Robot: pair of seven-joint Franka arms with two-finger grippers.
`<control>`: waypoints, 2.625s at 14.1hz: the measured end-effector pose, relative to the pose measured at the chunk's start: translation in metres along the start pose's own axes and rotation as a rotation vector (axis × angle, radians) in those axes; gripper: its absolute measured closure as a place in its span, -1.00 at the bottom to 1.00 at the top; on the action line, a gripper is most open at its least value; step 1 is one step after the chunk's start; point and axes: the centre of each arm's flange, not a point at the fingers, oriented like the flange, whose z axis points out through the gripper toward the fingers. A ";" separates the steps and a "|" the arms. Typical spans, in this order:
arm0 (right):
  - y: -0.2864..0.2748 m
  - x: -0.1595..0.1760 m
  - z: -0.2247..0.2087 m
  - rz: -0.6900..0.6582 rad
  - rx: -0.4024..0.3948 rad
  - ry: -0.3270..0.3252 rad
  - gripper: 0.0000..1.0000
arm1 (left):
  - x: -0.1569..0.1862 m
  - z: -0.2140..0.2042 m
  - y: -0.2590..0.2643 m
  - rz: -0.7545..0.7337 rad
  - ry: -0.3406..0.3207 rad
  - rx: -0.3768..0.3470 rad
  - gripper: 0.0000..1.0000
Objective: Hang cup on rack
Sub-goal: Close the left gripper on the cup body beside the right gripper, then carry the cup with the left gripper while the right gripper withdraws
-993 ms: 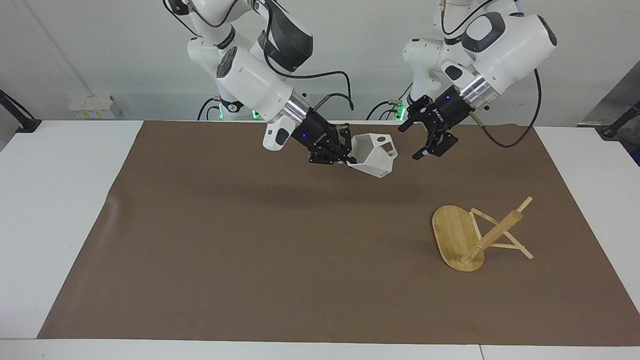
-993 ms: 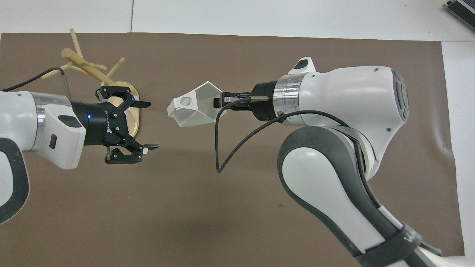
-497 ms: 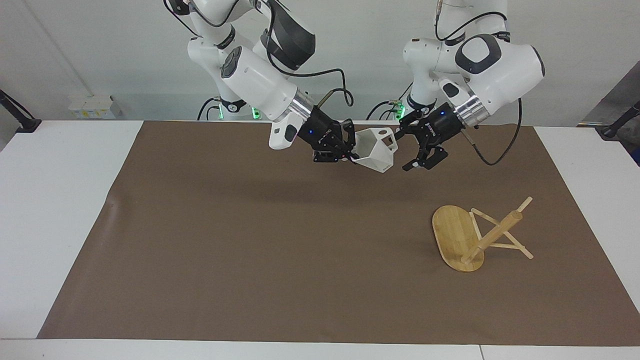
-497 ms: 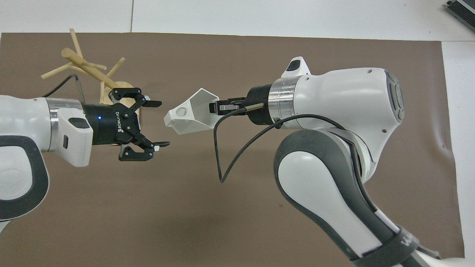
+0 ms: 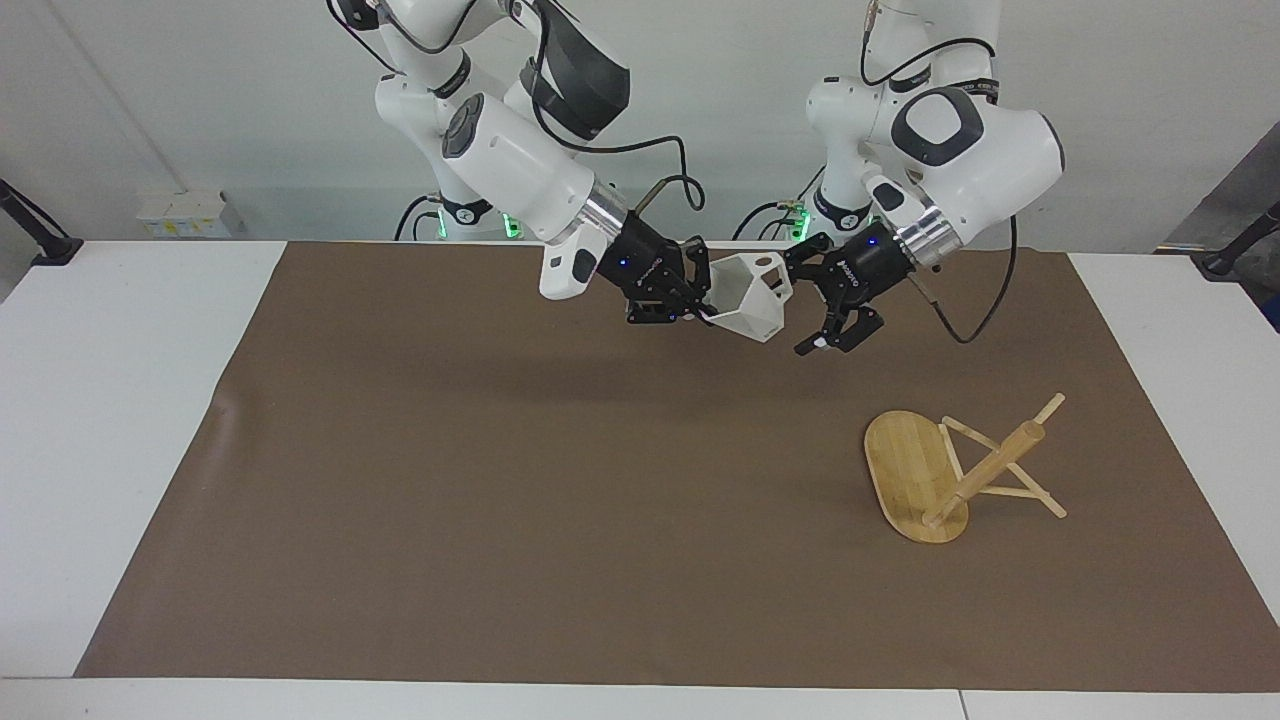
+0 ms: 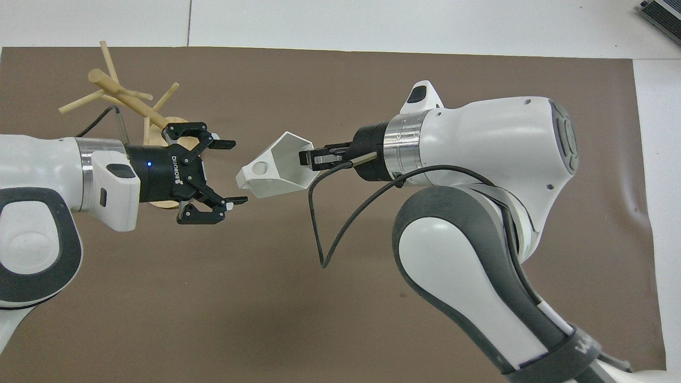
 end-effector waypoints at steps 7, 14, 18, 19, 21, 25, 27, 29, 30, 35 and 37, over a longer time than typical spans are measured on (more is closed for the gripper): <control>0.000 0.000 -0.001 0.000 0.000 0.000 0.92 | 0.008 0.018 0.015 -0.031 0.050 -0.004 -1.00; 0.004 0.003 -0.004 0.006 -0.002 0.004 0.92 | 0.012 0.021 0.019 -0.039 0.069 0.008 -0.44; 0.005 0.003 -0.005 0.029 -0.002 0.005 0.92 | 0.013 0.021 0.019 -0.042 0.072 0.011 -0.44; 0.004 0.003 -0.005 0.035 -0.003 0.005 0.92 | 0.013 0.021 0.019 -0.042 0.073 0.011 -0.44; 0.004 0.003 -0.006 0.053 -0.003 0.005 0.92 | 0.013 0.021 0.019 -0.042 0.074 0.011 -0.44; 0.002 0.005 -0.011 0.147 -0.003 0.015 0.50 | 0.012 0.021 0.020 -0.051 0.078 0.013 -0.44; 0.002 0.006 -0.014 0.164 -0.006 0.022 0.05 | 0.011 0.021 0.019 -0.054 0.078 0.018 -0.44; 0.005 0.007 -0.018 0.170 -0.010 0.029 -0.34 | 0.010 0.020 0.018 -0.057 0.078 0.024 -0.44; 0.008 0.008 -0.021 0.173 -0.013 0.034 -0.34 | 0.009 0.019 0.017 -0.059 0.078 0.026 -0.44; 0.055 0.024 -0.065 0.237 -0.064 0.097 -1.00 | 0.001 0.012 0.008 -0.078 0.073 0.079 -0.44; 0.088 0.030 -0.097 0.282 -0.098 0.126 -1.00 | -0.003 0.009 0.004 -0.091 0.070 0.110 -0.44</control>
